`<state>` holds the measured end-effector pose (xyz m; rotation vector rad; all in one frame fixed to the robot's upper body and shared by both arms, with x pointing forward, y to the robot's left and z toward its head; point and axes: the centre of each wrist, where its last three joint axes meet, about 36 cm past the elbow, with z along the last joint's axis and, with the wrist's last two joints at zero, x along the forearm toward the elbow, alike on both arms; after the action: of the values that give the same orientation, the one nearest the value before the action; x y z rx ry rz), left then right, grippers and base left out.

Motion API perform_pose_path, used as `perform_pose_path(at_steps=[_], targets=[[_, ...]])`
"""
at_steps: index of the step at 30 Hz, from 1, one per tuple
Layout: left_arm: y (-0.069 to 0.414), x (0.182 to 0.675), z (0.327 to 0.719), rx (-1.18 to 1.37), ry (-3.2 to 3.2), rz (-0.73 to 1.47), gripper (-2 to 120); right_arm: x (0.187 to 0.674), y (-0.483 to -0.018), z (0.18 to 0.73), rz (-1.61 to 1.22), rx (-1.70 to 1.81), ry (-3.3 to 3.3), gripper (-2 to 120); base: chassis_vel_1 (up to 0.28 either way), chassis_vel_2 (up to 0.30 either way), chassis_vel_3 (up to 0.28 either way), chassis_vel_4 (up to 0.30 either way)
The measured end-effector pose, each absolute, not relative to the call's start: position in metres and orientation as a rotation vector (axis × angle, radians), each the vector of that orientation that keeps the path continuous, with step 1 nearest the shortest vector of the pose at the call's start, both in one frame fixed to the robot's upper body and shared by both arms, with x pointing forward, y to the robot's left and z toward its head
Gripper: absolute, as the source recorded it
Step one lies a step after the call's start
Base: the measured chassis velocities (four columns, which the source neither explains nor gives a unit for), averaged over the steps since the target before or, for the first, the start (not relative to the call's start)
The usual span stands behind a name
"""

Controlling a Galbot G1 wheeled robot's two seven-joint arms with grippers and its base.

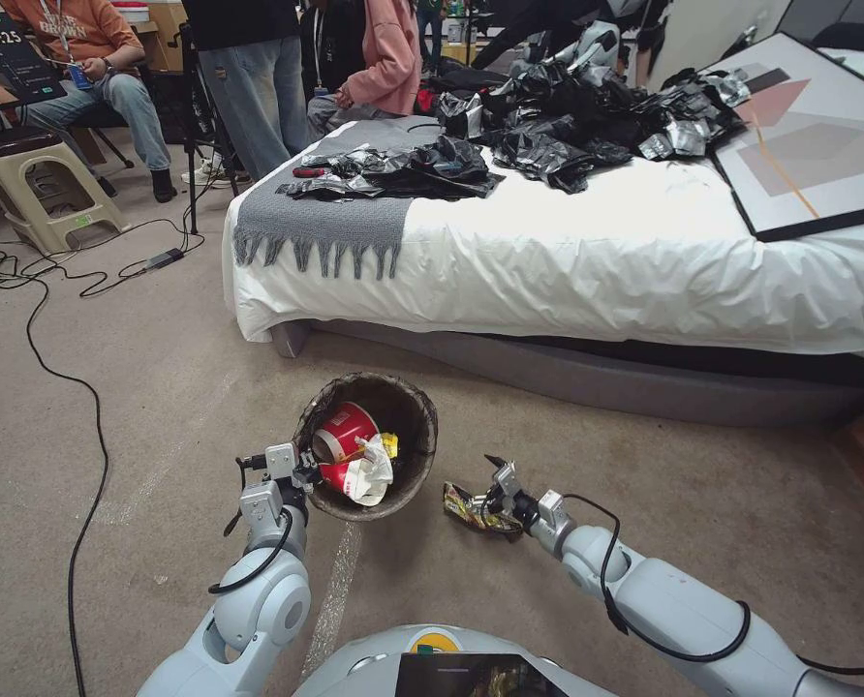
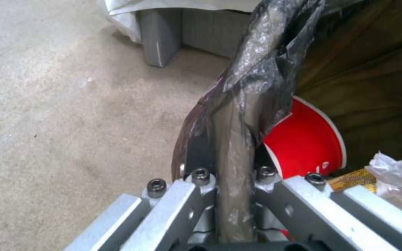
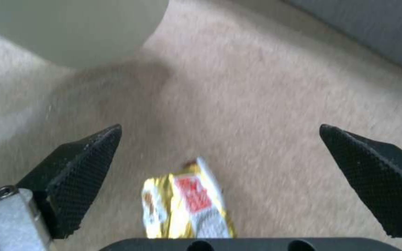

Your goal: Pick up the trash bin, then pick up the garbage from the floor and place it into the trash bin.

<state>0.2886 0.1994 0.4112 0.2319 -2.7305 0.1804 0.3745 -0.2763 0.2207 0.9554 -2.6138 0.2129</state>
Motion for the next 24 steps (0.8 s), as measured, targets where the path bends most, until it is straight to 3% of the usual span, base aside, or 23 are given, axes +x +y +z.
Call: perform_pose_path(at_steps=[24], targets=[[0.199, 0.292, 0.408, 0.233, -2.728, 0.185, 0, 0.355, -0.294, 0.162, 0.295, 0.931, -2.496, 100, 0.000, 0.000, 0.000, 0.000]])
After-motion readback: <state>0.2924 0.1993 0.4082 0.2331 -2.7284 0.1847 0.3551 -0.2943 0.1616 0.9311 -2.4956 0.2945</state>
